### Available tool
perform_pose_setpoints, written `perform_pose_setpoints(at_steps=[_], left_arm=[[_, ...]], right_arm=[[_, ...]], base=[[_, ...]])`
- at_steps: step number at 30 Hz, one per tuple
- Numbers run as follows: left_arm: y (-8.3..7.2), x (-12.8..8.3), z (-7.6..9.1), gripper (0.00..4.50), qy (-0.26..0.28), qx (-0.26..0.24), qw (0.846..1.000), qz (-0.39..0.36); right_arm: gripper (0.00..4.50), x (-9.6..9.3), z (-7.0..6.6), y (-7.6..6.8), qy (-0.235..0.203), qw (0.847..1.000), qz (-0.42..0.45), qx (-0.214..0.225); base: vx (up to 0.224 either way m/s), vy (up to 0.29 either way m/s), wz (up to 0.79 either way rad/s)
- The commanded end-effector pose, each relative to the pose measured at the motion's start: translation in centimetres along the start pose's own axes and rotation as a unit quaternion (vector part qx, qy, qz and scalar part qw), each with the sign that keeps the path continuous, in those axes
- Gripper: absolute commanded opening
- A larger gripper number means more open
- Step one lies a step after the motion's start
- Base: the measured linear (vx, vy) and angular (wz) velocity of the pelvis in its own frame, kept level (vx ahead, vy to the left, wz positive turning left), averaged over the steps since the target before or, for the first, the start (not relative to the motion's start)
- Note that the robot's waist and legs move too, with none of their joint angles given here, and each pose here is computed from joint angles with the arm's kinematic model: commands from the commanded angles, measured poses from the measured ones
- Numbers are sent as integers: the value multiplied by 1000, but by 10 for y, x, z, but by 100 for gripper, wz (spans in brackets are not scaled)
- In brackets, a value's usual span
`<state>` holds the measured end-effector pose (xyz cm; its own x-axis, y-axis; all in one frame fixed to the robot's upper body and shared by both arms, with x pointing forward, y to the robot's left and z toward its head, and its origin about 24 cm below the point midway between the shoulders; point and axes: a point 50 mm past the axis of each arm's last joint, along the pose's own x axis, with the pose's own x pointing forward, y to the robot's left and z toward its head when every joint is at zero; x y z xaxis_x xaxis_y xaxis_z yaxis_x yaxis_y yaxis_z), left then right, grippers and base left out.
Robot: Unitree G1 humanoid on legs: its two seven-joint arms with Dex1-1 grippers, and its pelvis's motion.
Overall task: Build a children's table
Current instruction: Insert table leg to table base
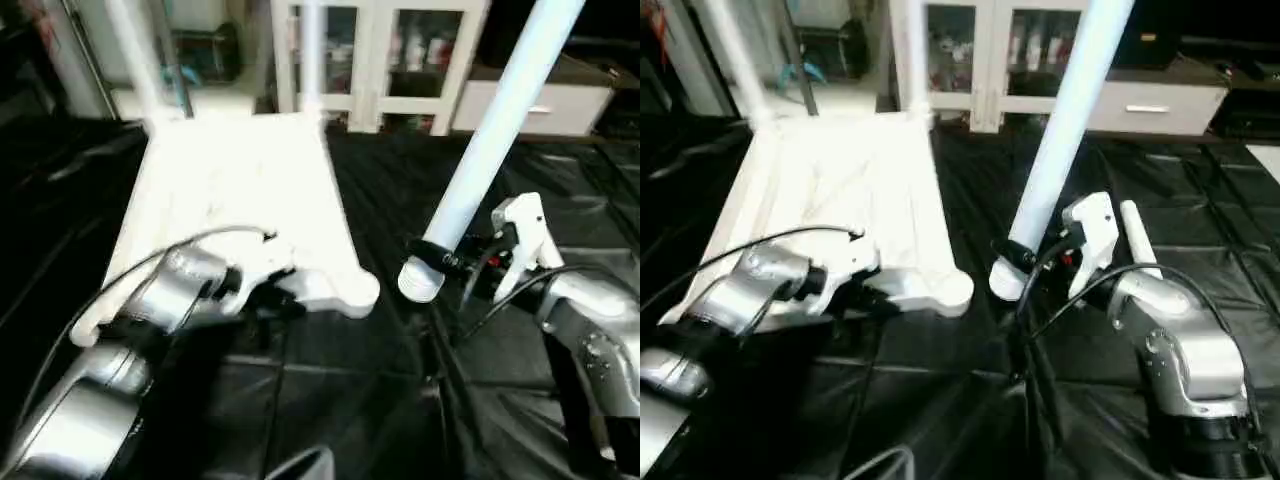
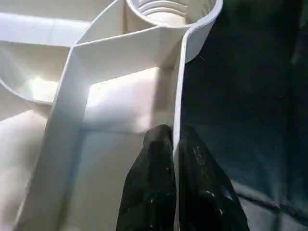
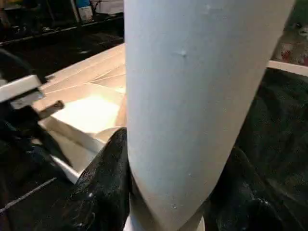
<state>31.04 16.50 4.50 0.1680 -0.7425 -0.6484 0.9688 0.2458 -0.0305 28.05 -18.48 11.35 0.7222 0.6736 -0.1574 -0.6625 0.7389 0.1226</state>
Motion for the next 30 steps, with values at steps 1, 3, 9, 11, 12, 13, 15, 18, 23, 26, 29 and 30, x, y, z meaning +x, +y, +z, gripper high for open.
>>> perform_pose_setpoints(at_steps=[1,3,9,11,12,13,15,18,23,26,29,30], left_arm=[[-20,-12,-39,4,45,-66,997,0],[-29,-24,-45,4,53,-73,996,10],[-55,-40,-43,4,40,-68,996,36],[-58,-33,-31,4,15,-63,997,47],[-58,-31,-29,4,10,-62,997,49],[-58,-22,-20,4,-12,-57,997,57],[-58,-16,-13,1,-29,-54,996,63],[-59,-2,4,0,-52,-44,995,67],[-60,6,12,0,-55,-36,996,62],[-61,8,15,0,-52,-31,997,56],[-61,11,19,0,-44,-13,998,44],[-61,11,19,0,-42,-9,998,42]], right_arm=[[186,-2,2,2,-6,1000,-1,-1],[186,-1,1,3,-5,1000,2,1],[186,9,2,7,-11,1000,19,12],[186,14,3,10,-13,999,31,22],[186,15,3,11,-13,999,34,24],[186,19,4,14,-14,998,48,31],[185,22,5,17,-14,998,59,36],[185,29,8,22,-14,995,89,42],[185,36,8,23,-3,993,113,46],[185,42,4,21,14,992,121,41],[185,51,0,23,29,988,143,53],[185,52,-1,24,32,987,148,55]], base=[[0,0,0],[0,0,0],[0,0,0],[0,0,0],[0,0,0],[0,0,0],[0,0,0],[0,0,0],[0,0,0],[0,0,0],[0,0,0],[0,0,0]])
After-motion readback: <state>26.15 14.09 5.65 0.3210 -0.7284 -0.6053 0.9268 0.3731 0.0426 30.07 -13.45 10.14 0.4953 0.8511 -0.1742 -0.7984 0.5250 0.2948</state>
